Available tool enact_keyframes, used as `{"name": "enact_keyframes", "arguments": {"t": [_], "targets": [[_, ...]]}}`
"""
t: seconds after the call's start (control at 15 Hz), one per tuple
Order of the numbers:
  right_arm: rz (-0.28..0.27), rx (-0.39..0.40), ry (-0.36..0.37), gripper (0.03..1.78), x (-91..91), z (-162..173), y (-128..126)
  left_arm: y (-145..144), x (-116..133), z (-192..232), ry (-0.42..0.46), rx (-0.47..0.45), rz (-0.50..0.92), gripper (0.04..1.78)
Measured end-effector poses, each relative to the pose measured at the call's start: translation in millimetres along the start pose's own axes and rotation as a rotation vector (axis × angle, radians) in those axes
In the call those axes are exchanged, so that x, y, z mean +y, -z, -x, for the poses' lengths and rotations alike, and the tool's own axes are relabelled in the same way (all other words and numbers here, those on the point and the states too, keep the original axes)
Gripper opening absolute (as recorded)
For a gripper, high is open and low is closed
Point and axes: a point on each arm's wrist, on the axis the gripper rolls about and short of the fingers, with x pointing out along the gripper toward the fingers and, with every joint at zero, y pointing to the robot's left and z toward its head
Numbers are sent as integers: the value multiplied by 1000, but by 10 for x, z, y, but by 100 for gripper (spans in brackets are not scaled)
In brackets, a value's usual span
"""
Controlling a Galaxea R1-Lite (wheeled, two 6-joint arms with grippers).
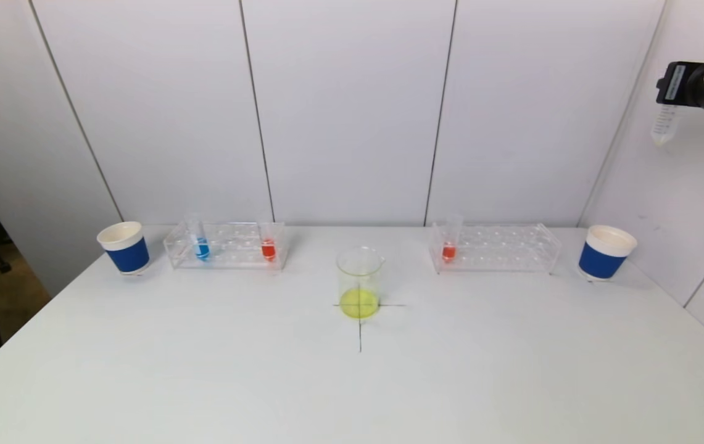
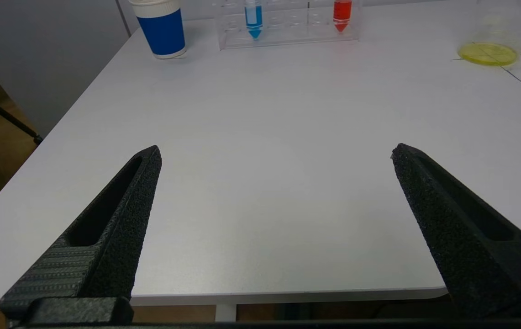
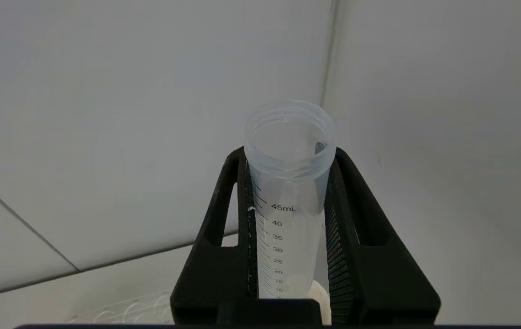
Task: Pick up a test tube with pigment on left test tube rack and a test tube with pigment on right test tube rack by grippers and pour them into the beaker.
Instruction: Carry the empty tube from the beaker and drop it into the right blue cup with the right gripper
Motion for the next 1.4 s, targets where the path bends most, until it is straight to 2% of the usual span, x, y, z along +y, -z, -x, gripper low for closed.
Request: {"name": "enact_keyframes", "arguments": {"t": [0.2,0.6,1.0,1.4], "targets": [[-16,-1,27,48,-123,-88,141,0,0,0,0,0,0,176],[-38,81,62,48,-345,-269,447,0,0,0,0,0,0,176],[-41,73,68,48,-375,-447,788,0,0,0,0,0,0,176],[-41,135,66,48,-348,-553,1116,0,0,0,0,0,0,176]]}}
